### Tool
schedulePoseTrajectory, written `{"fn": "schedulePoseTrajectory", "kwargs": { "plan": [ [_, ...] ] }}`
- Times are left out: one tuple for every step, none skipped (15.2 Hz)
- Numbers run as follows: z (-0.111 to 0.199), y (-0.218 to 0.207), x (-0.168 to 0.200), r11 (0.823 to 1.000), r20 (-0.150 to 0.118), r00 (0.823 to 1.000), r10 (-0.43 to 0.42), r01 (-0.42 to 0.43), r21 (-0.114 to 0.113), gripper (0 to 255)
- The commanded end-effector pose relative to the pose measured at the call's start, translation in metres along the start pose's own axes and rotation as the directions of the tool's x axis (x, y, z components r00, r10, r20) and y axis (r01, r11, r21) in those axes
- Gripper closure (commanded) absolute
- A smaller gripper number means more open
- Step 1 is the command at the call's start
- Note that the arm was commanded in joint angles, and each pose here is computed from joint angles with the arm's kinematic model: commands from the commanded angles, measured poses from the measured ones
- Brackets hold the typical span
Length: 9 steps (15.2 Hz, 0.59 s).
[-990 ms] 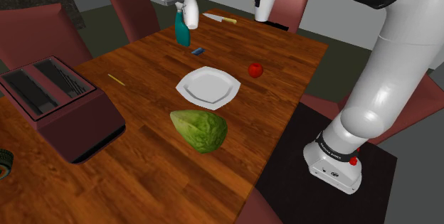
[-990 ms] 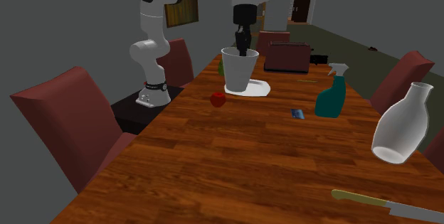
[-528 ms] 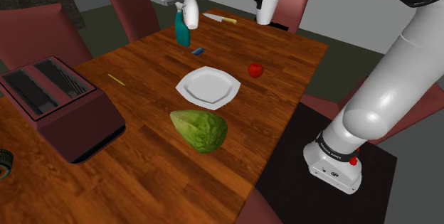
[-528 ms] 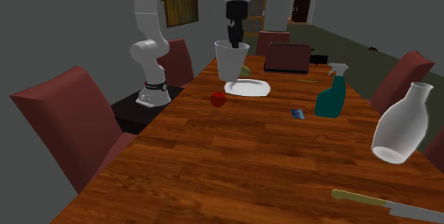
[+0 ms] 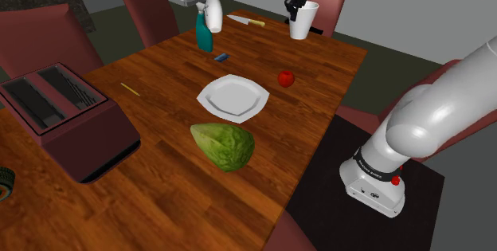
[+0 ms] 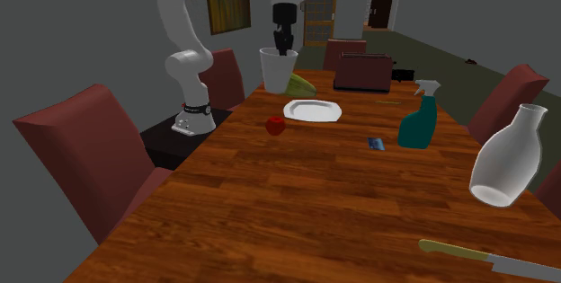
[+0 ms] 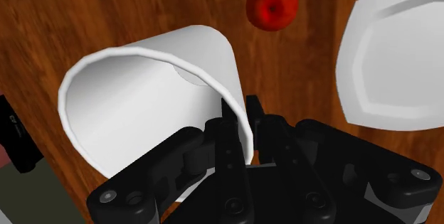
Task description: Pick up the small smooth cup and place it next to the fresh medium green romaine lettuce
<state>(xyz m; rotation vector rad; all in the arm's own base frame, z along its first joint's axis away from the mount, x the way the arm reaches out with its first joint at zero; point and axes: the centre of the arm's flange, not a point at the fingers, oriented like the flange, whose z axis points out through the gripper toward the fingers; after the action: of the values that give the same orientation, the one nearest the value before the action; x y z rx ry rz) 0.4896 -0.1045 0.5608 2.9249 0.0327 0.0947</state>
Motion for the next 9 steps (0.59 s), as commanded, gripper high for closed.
{"fn": "schedulePoseTrajectory", "kwargs": {
  "plan": [
    [-0.006, -0.018, -0.018, 1.0, -0.001, 1.0, 0.001, -0.001, -0.001, 255],
    [-0.009, -0.027, -0.027, 1.0, -0.001, 1.0, 0.001, -0.001, -0.001, 255],
    [-0.011, -0.037, -0.035, 1.0, -0.001, 1.0, 0.001, -0.001, -0.001, 255],
    [-0.014, -0.047, -0.044, 1.0, -0.001, 1.0, 0.001, -0.001, -0.001, 255],
    [-0.017, -0.057, -0.052, 1.0, -0.001, 1.0, 0.001, -0.001, -0.001, 255],
    [-0.02, -0.066, -0.061, 1.0, -0.001, 1.0, 0.001, -0.001, -0.001, 255],
    [-0.022, -0.076, -0.069, 1.0, -0.001, 1.0, 0.001, -0.001, -0.001, 255],
    [-0.025, -0.086, -0.078, 1.0, -0.001, 1.0, 0.001, -0.001, -0.001, 255],
    [-0.028, -0.095, -0.086, 1.0, -0.001, 1.0, 0.001, -0.001, -0.001, 255]
  ]
}}
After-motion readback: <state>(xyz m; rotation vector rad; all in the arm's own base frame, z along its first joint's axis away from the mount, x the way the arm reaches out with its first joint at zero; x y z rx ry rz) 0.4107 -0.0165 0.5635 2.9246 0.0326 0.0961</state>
